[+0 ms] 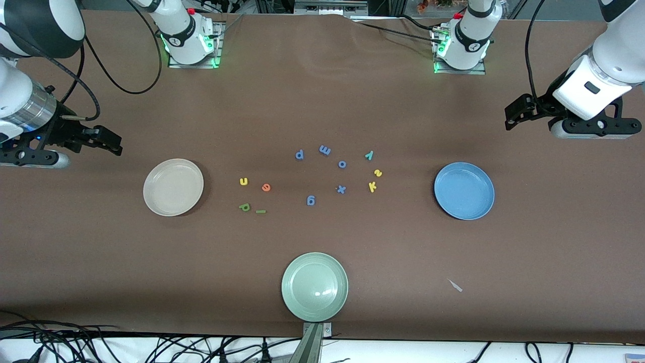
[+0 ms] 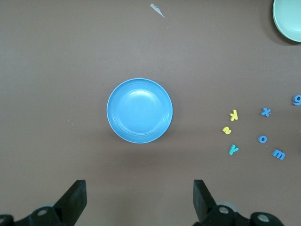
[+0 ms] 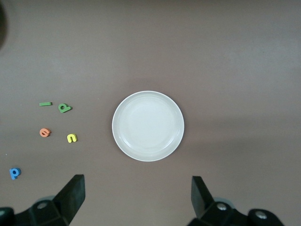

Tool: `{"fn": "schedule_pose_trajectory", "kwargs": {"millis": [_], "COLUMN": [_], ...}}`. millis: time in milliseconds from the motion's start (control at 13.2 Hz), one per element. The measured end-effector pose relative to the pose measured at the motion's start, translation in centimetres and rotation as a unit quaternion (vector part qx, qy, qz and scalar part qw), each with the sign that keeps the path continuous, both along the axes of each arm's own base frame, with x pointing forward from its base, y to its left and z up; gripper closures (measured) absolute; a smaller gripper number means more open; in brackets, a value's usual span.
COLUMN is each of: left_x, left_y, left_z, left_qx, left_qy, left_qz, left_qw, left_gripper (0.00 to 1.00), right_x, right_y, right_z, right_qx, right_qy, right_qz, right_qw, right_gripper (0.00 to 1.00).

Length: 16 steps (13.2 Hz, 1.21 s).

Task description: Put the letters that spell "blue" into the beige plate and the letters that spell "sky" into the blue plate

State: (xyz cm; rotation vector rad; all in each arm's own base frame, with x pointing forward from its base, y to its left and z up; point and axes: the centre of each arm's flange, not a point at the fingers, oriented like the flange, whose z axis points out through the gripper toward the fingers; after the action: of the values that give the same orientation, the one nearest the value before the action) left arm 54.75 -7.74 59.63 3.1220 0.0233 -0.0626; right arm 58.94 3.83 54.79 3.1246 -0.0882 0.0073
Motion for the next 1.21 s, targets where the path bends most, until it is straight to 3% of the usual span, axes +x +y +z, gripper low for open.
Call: {"fn": "schedule_pose_trajectory", "kwargs": {"millis": [981,1208], "left_x": [0.0,1.0], "left_y": [0.3,0.1], "left_z": [-0.1,-3.2], "left_qx": [0.0,0.002], "left_qy": [0.003,0.034], "left_qz": [0.003,0.001], "left_qw": [1.0,0.999], "left_gripper": [0.0,0.0], "right_x": [0.0,0.1], "right_y": [0.0,-0.1], "right_z": [0.0,0.0], "right_qx": [0.0,-0.005], "right_qy": [-0.001,-0.005], "right_qz": [0.0,0.001], "right_qw": [1.0,1.0], "right_gripper": [0.0,0.0]}}
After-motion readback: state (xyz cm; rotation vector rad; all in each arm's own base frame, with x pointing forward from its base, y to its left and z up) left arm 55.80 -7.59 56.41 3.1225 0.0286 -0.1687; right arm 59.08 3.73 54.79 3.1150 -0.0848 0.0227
